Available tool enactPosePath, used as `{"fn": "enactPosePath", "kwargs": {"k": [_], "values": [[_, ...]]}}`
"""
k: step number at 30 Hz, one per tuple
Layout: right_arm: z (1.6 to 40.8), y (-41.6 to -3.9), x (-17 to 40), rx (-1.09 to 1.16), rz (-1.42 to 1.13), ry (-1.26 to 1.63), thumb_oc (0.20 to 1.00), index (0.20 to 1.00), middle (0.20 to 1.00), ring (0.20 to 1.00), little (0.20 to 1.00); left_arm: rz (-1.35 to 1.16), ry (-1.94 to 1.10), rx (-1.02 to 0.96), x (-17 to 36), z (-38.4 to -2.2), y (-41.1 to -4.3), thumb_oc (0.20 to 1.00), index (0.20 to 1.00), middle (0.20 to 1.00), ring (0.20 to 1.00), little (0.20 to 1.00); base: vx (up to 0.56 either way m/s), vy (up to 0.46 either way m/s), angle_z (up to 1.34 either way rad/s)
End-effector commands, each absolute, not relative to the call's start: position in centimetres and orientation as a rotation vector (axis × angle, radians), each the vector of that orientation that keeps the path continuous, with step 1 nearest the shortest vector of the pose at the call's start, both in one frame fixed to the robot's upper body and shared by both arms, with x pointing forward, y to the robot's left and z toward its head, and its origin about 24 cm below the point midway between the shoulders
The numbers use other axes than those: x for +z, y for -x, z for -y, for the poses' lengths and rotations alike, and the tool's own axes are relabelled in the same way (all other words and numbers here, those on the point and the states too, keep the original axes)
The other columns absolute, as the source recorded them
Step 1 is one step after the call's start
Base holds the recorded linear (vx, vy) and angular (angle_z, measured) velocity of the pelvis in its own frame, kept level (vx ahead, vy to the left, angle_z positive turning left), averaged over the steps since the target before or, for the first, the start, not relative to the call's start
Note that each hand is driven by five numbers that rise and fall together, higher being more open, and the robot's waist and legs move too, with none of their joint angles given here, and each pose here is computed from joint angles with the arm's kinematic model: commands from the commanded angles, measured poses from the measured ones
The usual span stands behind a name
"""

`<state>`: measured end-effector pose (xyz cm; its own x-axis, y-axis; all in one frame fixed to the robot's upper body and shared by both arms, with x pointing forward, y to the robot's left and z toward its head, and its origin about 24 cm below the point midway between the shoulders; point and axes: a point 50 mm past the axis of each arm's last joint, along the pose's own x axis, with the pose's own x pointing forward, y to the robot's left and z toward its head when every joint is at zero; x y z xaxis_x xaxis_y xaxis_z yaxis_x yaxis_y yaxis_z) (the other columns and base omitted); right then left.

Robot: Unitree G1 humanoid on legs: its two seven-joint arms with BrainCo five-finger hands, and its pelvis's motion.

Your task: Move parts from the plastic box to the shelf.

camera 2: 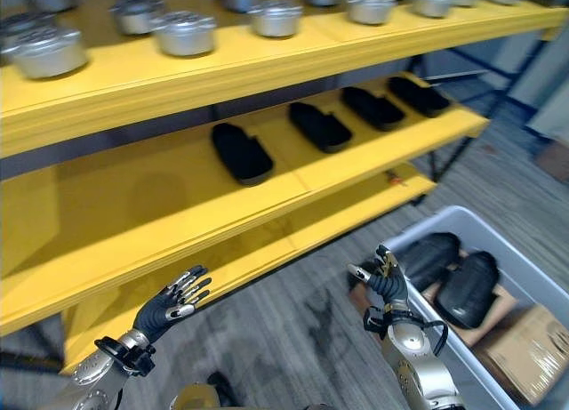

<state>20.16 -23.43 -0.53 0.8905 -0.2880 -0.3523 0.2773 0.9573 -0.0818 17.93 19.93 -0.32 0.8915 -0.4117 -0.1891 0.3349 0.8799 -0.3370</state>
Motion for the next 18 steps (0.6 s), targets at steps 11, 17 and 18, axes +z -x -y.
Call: {"fn": "enactPosePath", "kwargs": {"k": [11,17,18], "values": [[27.5,-21.3,2.2,-0.514,-0.198,0.072,1.0,1.0,1.0,1.0,1.0,-0.059,0.451,-0.363,2.0,-19.0,-19.6,1.0,1.0,1.0,1.0,1.0,0.13,-0.301,-0.52],[26.5,-22.0,1.4,-0.338,-0.243,0.021,1.0,1.0,1.0,1.0,1.0,-0.016,0.368,-0.319,2.9,-18.9,-20.7,1.0,1.0,1.0,1.0,1.0,0.15,-0.175,-0.79],[26.1,-22.2,1.2,-0.314,-0.248,-0.001,1.0,1.0,1.0,1.0,1.0,-0.01,0.353,-0.296,3.1,-19.1,-20.9,1.0,1.0,1.0,1.0,1.0,0.12,-0.001,-0.91]]}}
